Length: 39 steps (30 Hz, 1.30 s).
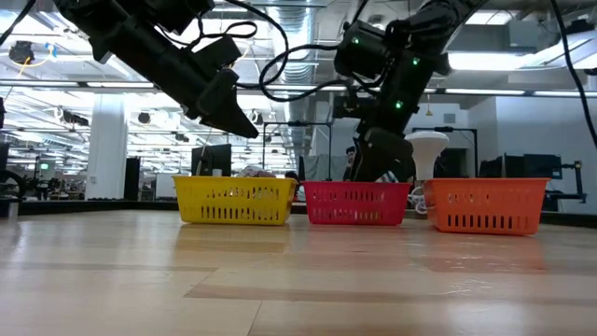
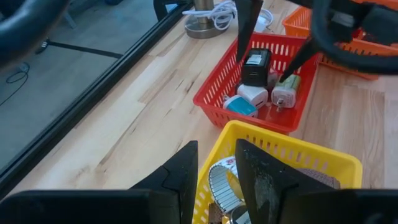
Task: Pick & Place Office items
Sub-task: Return to Home Position
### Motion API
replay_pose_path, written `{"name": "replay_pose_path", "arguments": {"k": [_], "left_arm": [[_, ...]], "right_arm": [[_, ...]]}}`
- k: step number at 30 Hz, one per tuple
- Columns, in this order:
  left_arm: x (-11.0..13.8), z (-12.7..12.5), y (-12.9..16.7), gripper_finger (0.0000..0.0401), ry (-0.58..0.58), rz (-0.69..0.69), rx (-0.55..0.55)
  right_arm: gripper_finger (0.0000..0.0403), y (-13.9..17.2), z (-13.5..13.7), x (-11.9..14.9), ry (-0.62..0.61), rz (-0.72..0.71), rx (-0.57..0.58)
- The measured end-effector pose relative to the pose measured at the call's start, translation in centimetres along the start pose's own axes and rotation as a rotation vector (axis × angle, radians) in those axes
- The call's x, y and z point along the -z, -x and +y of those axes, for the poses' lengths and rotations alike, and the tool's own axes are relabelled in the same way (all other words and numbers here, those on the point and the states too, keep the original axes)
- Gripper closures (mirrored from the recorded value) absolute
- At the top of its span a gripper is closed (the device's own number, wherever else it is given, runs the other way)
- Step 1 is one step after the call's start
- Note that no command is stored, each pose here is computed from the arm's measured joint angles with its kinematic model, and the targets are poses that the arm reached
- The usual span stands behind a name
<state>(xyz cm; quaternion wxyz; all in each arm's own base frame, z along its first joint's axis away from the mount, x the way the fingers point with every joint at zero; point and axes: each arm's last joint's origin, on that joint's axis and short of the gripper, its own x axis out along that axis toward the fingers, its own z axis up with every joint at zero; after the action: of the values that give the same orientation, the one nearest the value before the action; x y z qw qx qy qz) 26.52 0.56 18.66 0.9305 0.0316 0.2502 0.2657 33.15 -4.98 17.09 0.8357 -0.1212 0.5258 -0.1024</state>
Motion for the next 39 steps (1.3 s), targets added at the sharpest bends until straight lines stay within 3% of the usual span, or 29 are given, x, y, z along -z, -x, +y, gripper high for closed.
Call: {"name": "replay_pose_path", "arguments": {"k": [16,19,25,28,33,39], "left_arm": [[-0.2,-0.2,0.5,0.0302,-0.04,-0.012,0.015],[-0.6,-0.4,1.4,0.0317,-0.07,-0.037,0.037],[-2.7,-0.1,4.7,0.0356,-0.01,-0.171,0.099],[-3.3,0.4,6.6,0.0372,0.007,-0.214,0.128],[-4.3,1.1,9.4,0.0391,0.048,-0.3,0.184],[-4.2,1.7,11.7,0.0398,0.042,-0.334,0.239]], "right_arm": [[0.0143,5.9,0.9,-4.1,0.164,0.097,-0.06],[0.0161,7.1,1.0,-3.9,0.178,0.102,-0.069],[0.0232,11.6,0.9,-2.6,0.154,0.095,-0.079],[0.0271,14.6,0.6,-2.2,0.114,-0.004,-0.084],[0.0323,19.2,0.7,-1.5,0.088,-0.242,-0.199],[0.0362,21.8,1.6,1.7,0.103,-0.476,-0.271]]}}
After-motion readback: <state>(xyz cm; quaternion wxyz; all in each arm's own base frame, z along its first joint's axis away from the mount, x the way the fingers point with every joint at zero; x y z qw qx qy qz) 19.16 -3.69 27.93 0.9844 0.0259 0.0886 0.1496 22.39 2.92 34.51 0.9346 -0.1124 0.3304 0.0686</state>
